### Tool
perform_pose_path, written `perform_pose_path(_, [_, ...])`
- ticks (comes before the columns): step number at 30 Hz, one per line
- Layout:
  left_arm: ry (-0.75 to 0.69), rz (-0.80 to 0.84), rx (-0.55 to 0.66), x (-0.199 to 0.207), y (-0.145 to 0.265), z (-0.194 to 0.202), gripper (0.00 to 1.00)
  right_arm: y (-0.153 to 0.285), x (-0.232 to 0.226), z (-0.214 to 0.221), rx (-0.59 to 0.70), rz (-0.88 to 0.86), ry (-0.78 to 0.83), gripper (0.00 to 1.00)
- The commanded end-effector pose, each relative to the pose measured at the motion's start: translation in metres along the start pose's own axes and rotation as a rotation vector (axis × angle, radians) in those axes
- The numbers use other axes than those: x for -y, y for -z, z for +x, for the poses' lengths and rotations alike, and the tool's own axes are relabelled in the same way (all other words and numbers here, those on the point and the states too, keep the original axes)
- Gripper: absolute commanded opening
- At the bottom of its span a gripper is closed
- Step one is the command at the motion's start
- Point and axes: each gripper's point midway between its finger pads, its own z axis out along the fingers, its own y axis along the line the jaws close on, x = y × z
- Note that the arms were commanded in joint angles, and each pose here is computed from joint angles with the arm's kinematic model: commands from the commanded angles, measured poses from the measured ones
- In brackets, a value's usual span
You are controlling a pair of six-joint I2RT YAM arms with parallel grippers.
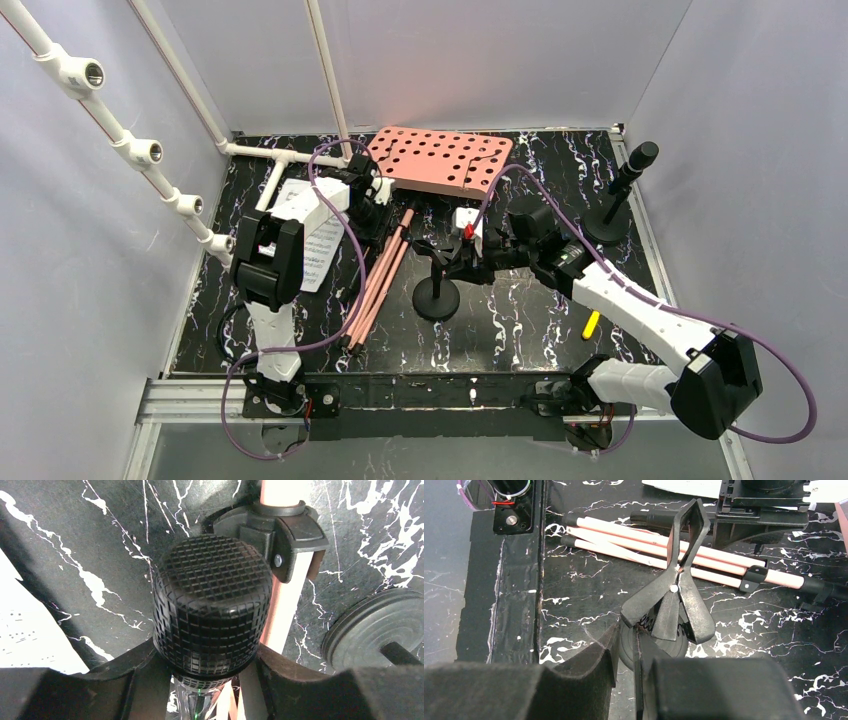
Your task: Pack up the instrument practice props
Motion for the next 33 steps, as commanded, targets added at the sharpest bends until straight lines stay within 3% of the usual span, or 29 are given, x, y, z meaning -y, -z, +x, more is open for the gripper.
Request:
perform_pose_path(1, [0.011,0.049,0.001,0.01,0.004,0.0,0.47,0.003,0.001,-0.014,0.05,0.021,0.029,0.24])
perform_pose_path(23, [0.08,0.067,-0.057,0.008,0.0,0.019,0.61,0.002,0.008,-0.013,0.07,0.076,-0.027,0.25])
perform_pose_path(33, [0.091,0.122,-0.065,0.016,-0.007,0.021,0.69,0.008,0.01,-0.018,0.094,0.12,-0.013,0.48])
